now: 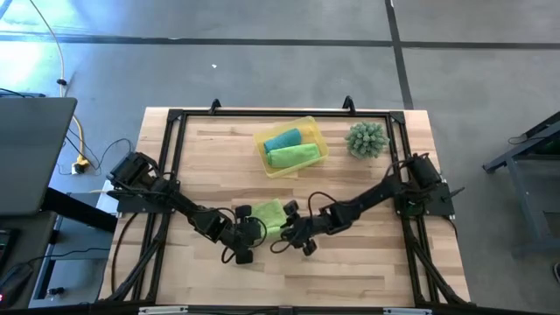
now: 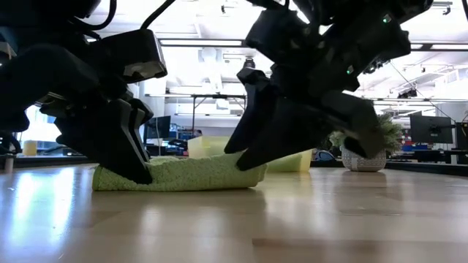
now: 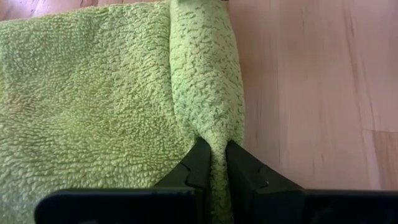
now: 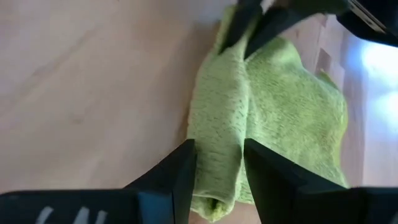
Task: Roll microfiber towels into tight, uniform cylinder then place into a basket
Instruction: Roll the light green microfiber cloth
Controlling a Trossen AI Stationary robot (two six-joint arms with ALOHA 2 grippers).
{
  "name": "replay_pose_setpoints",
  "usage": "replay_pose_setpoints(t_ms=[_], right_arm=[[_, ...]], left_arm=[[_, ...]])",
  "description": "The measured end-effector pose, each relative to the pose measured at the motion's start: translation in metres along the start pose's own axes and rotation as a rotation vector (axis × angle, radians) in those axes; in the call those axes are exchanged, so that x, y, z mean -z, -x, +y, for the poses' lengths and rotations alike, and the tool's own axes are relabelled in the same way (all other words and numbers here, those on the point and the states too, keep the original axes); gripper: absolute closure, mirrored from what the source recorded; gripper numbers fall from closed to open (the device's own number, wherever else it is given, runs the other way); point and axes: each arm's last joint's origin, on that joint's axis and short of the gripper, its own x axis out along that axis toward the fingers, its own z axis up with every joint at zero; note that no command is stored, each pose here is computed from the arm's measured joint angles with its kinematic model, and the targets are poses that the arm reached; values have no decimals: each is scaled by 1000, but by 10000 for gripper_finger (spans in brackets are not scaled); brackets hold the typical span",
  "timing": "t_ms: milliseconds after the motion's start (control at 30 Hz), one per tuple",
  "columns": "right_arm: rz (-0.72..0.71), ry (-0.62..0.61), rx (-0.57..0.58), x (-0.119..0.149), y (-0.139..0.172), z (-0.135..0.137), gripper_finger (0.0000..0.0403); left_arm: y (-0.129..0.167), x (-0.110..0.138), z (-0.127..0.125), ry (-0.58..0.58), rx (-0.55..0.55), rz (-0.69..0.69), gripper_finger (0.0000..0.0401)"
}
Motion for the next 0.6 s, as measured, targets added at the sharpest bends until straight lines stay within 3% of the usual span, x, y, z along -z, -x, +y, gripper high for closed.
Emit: replay_pose_setpoints(t_ms=[267,467,600], right_arm=[[39,-10,20,6,-2,-9,272],[148,13,162,5,14,-11,272],[151,-68,139,-1,29,-8,272]], left_arm=[[1,-1,0,2,4,-2,381],[1,-1,0,4,7,-2,381],[1,-1,0,5,7,-2,381]])
